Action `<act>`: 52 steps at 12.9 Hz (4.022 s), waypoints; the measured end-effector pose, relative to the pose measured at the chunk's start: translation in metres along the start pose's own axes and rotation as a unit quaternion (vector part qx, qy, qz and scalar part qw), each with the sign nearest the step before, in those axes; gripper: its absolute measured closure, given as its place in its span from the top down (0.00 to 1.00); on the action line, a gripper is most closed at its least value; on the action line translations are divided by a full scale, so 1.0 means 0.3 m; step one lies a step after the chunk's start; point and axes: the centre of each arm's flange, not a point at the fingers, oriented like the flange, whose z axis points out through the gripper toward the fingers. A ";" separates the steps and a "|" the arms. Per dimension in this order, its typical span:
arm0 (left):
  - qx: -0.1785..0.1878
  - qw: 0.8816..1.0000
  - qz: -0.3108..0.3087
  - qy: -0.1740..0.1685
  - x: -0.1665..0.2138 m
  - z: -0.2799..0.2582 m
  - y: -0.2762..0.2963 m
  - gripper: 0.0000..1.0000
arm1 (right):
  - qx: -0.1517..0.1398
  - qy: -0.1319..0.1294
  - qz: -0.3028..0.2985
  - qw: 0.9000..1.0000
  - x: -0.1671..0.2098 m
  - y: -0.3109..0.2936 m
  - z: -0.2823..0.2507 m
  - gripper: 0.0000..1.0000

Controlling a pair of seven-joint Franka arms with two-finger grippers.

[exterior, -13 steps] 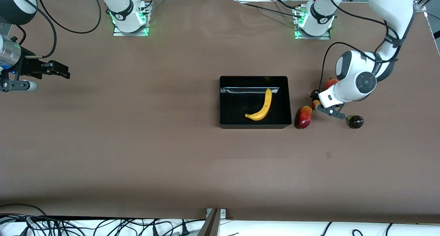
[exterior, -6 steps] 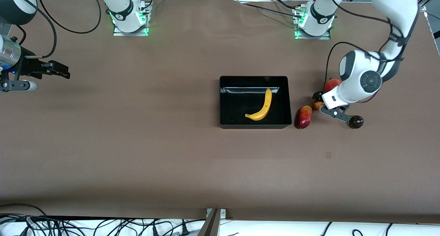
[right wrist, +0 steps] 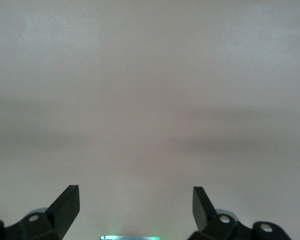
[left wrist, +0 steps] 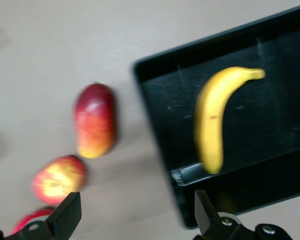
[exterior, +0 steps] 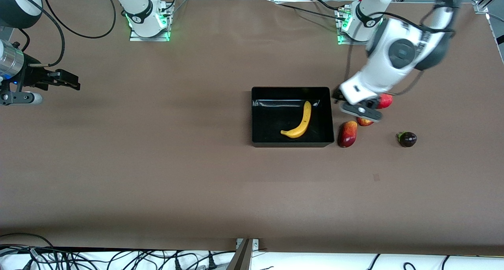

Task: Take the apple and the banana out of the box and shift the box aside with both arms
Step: 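Reach the left gripper into the box and grasp the banana, then carry the banana out while the right gripper reaches toward the box, then place the banana by the fruits while the right gripper grasps the box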

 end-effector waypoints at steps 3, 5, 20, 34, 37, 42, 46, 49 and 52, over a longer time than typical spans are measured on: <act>-0.013 1.000 -0.022 0.012 0.017 0.121 0.179 1.00 | 0.000 0.000 0.000 1.000 0.000 0.000 0.000 1.00; -0.025 0.999 -0.018 0.011 0.038 0.258 0.237 1.00 | 0.000 0.000 0.000 1.000 0.000 0.001 0.001 1.00; -0.013 0.997 0.080 0.010 0.042 0.672 0.308 0.94 | 0.000 -0.001 0.000 1.000 0.000 0.001 0.002 1.00; 0.017 0.997 0.053 0.049 0.090 0.188 0.208 0.34 | 0.000 0.001 -0.001 1.000 0.001 -0.003 -0.001 1.00; 0.005 0.996 0.080 0.050 0.096 0.058 -0.019 0.34 | 0.006 -0.012 -0.011 1.000 0.021 -0.046 0.038 1.00; 0.000 0.984 0.178 0.023 0.100 0.209 -0.620 0.34 | 0.044 0.005 -0.061 0.997 0.149 -0.344 0.147 1.00; 0.008 0.976 0.217 0.021 0.140 0.491 -0.844 0.34 | 0.054 0.030 -0.025 0.998 0.276 -0.902 0.374 1.00; 0.011 0.975 0.219 0.023 0.154 0.599 -0.871 0.34 | 0.052 0.036 -0.004 0.998 0.218 -1.322 0.578 1.00; 0.018 0.975 0.219 0.034 0.178 0.555 -0.878 0.61 | 0.046 0.034 -0.017 0.998 0.096 -1.601 0.763 1.00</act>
